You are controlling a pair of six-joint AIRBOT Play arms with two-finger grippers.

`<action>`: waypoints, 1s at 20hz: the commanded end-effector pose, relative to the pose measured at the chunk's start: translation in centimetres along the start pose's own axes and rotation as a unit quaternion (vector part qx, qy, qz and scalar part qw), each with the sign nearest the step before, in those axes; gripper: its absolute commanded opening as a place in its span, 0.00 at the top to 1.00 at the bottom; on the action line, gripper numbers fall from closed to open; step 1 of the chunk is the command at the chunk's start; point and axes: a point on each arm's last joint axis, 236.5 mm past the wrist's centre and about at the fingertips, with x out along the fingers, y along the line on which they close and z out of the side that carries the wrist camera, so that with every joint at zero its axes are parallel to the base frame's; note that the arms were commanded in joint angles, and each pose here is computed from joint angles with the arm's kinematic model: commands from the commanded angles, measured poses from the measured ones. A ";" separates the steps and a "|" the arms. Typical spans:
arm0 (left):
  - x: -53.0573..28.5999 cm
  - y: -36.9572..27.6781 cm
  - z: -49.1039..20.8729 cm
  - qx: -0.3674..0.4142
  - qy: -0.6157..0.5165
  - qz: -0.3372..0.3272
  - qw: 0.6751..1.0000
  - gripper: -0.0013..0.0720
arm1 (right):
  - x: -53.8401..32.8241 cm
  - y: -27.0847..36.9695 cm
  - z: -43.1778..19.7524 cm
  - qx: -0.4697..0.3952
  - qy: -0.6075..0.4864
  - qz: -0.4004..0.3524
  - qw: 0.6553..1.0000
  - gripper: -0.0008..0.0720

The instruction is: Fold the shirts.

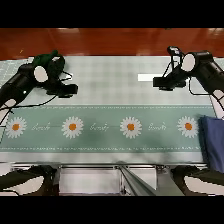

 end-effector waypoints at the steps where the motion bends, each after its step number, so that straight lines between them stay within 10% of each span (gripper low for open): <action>1: 0.0 0.0 0.0 0.001 0.000 0.000 1.000 0.95 | 0.0 0.0 0.0 0.000 0.000 0.000 1.000 0.95; 20: -0.2 -0.5 3.3 0.000 -0.070 -0.009 0.998 0.95 | -0.2 0.7 3.2 -0.001 -0.067 0.015 0.998 0.95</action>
